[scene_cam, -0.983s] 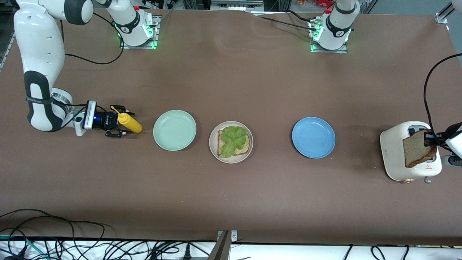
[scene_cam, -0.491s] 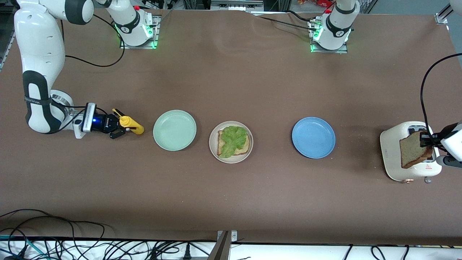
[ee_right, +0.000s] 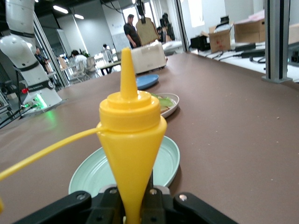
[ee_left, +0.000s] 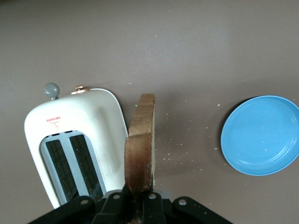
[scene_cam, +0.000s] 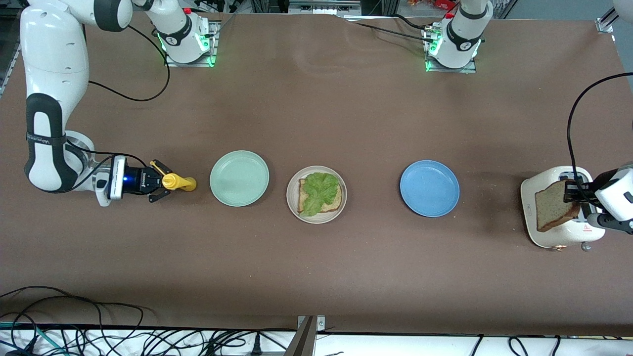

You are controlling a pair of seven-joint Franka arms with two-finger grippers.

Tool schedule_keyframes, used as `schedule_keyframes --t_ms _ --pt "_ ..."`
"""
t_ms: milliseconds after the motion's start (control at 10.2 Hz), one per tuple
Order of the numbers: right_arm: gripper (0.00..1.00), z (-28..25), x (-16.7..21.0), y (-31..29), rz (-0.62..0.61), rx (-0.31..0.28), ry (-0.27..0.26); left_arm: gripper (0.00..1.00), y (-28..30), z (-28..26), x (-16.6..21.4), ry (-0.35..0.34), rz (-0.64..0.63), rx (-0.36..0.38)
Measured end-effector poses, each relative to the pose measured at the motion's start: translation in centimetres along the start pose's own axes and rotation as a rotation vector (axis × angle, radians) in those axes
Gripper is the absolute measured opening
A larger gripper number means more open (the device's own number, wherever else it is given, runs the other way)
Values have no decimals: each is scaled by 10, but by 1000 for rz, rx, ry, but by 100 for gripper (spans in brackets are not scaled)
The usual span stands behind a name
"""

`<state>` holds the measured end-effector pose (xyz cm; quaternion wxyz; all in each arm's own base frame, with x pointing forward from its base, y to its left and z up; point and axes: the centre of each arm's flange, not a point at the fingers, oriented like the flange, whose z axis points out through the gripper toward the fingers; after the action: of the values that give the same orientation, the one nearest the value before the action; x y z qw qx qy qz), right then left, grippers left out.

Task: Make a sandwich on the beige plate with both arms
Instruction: 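Grasp the mustard with the right gripper while the left gripper lifts bread, then carry the mustard bottle over the lettuce and tilt it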

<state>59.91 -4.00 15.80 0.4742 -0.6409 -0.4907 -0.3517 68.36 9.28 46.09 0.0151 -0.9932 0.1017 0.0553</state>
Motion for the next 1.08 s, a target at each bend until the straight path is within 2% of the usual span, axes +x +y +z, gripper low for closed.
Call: schedule_keyframes --t_ms 197,393,590,884,1081 --pt "5 10 32 4 27 -24 -126 9 13 0 4 0 19 -2" --pt "5 25 90 3 46 -67 -298 9 23 0 8 2 29 -17" --pt "5 65 158 -9 45 -123 -460 9 23 2 8 3 26 -29" --pt "5 123 200 -25 60 -192 -666 9 24 3 9 1 28 -31" --pt "5 164 228 -43 74 -263 -818 9 27 3 10 2 31 -36"
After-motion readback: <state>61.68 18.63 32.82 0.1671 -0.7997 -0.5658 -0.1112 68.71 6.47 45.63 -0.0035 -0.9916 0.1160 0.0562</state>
